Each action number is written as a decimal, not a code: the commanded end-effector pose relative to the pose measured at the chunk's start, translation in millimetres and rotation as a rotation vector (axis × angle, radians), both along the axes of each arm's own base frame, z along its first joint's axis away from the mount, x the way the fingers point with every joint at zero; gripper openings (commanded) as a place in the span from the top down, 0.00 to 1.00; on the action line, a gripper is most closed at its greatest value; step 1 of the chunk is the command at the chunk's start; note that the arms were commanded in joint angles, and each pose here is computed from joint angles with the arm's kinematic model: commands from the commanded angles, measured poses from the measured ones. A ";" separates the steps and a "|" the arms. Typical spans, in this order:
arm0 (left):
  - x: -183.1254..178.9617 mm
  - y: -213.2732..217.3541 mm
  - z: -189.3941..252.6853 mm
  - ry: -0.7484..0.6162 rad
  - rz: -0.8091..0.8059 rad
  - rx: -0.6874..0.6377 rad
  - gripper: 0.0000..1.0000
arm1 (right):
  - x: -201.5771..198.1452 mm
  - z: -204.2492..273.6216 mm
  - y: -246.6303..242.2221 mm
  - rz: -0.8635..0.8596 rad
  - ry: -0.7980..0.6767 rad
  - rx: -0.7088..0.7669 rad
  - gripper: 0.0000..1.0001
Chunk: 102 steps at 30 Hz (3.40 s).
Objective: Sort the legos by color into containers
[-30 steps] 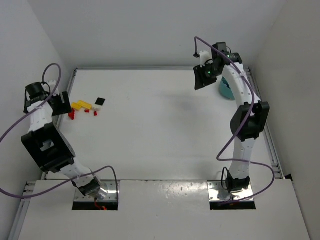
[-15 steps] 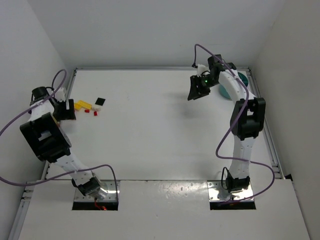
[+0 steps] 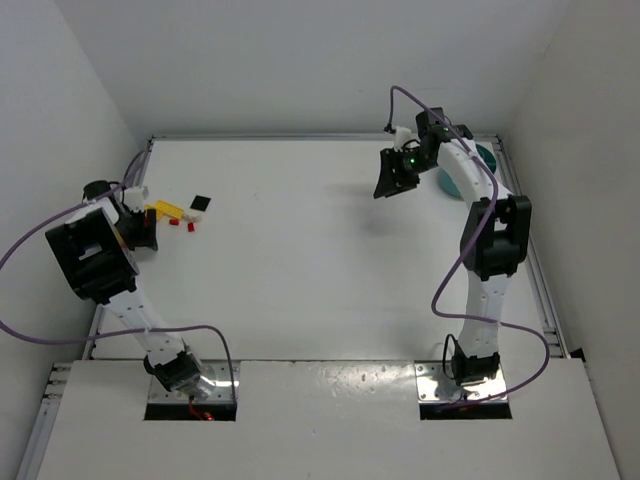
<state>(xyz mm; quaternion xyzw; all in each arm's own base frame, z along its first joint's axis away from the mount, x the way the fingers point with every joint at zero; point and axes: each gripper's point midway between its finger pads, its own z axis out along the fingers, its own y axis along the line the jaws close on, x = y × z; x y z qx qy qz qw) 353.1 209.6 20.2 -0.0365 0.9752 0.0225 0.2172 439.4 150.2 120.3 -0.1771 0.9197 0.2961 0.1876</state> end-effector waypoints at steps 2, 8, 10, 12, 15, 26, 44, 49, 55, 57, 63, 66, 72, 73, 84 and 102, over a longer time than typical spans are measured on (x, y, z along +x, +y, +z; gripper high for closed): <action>29.9 8.4 9.5 -0.050 -0.039 0.050 0.33 | 1.3 4.4 0.6 -0.004 -0.017 0.018 0.56; 53.5 7.7 8.4 -0.063 -0.046 0.059 0.39 | -0.3 4.7 -0.9 -0.008 -0.017 0.009 0.56; 53.6 9.2 1.2 -0.047 -0.035 0.055 0.41 | -0.3 4.7 -0.9 -0.008 -0.017 0.009 0.56; 61.9 8.1 3.6 -0.058 -0.045 0.061 0.46 | -0.3 4.7 -0.9 -0.008 -0.017 0.009 0.56; 63.5 3.3 -0.6 -0.050 -0.056 0.056 0.57 | 0.2 3.9 -2.2 -0.011 -0.019 0.001 0.56; 36.2 -63.6 94.3 -0.318 -0.302 -0.014 0.81 | -29.2 43.1 24.3 0.092 -0.076 0.100 0.58; -104.3 -383.8 215.1 -0.495 -1.132 -0.892 0.83 | -148.9 154.7 124.6 0.667 -0.261 0.504 0.53; -109.4 -407.7 230.0 -0.432 -1.181 -1.039 0.81 | -162.9 155.2 148.9 0.741 -0.218 0.574 0.48; -110.6 -413.1 234.8 -0.401 -1.182 -1.093 0.80 | -167.4 145.4 175.4 0.767 -0.148 0.597 0.39; -114.8 -415.9 237.7 -0.399 -1.198 -1.116 0.80 | -171.0 148.0 187.1 0.784 -0.130 0.614 0.37; -114.8 -415.9 237.8 -0.399 -1.198 -1.116 0.79 | -166.8 139.3 205.1 0.779 -0.075 0.610 0.37; -119.1 -417.7 237.3 -0.394 -1.206 -1.119 0.79 | -165.9 138.2 211.1 0.786 -0.068 0.611 0.37; -121.1 -419.5 233.4 -0.381 -1.205 -1.117 0.78 | -179.2 140.0 228.2 0.835 -0.066 0.619 0.42; -121.1 -419.5 233.4 -0.381 -1.205 -1.117 0.78 | -177.2 135.1 228.9 0.830 -0.060 0.609 0.44; -120.4 -419.2 227.5 -0.373 -1.195 -1.112 0.69 | -186.2 128.8 240.4 0.859 -0.070 0.578 0.84; -88.6 -351.5 220.1 -0.524 -0.894 -0.821 0.00 | -61.8 85.0 -32.6 0.305 -0.415 -0.267 0.96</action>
